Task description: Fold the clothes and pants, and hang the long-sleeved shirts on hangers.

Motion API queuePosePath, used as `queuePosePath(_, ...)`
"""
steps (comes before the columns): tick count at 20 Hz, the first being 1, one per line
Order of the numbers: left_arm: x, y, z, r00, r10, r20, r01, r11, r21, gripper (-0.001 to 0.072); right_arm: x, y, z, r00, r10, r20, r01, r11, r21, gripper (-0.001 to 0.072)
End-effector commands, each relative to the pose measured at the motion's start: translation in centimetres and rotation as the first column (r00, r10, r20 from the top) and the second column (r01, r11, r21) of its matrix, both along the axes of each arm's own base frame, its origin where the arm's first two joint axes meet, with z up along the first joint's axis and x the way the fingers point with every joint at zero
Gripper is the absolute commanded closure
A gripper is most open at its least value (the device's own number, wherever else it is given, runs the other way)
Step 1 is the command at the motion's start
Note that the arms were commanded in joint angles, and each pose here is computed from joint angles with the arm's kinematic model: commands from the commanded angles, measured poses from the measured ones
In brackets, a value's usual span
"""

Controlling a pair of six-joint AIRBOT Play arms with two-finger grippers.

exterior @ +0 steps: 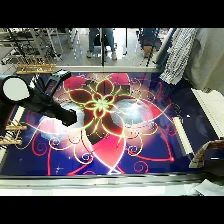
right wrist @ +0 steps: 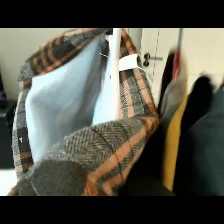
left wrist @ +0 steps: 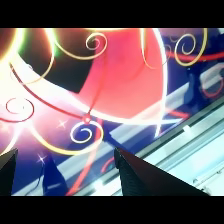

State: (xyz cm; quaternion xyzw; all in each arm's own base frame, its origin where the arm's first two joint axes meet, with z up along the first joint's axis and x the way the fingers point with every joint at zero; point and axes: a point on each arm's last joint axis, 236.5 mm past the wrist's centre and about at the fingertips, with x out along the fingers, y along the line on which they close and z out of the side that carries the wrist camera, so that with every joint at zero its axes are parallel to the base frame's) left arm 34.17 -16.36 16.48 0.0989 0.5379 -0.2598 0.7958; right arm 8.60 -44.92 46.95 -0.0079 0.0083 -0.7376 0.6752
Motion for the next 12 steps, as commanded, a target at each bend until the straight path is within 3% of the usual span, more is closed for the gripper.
queuePosePath(1,-0.6,0.6,-0.5,0.999,0.028,-0.037,-0.027,0.999,0.023,0.0062,2.0,-1.3,-2.0,0.993,0.104,0.058,-0.106,0.993,0.046,0.061)
queuePosePath(3,-0.6,0.6,-0.5,0.999,0.028,-0.037,-0.028,0.999,0.023,0.0062,4.5,0.8,1.1,0.966,0.225,0.124,-0.22,0.974,-0.05,0.0028)
queuePosePath(6,-0.9,0.6,-0.5,0.999,0.024,-0.048,-0.022,0.999,0.025,0.0062,7.7,7.6,8.7,0.876,0.445,0.186,-0.383,0.877,-0.291,0.0015)
queuePosePath(8,-0.9,2.0,-0.9,0.998,0.045,-0.052,-0.04,0.995,0.086,0.0066,10.4,15.1,13.0,0.681,0.67,0.296,-0.536,0.731,-0.421,0.0017)
queuePosePath(9,-0.4,4.4,-1.2,0.995,0.091,-0.031,-0.084,0.98,0.182,0.0067,12.0,18.9,14.0,0.587,0.758,0.283,-0.622,0.647,-0.442,0.0019)
queuePosePath(10,0.2,8.3,-1.2,0.983,0.181,0.014,-0.176,0.932,0.316,0.0067,13.9,22.8,14.1,0.511,0.833,0.214,-0.718,0.55,-0.427,0.0018)
queuePosePath(12,1.7,17.2,1.8,0.896,0.377,0.235,-0.443,0.717,0.538,0.0067,19.1,31.1,10.7,0.27,0.958,0.094,-0.922,0.286,-0.26,0.0018)
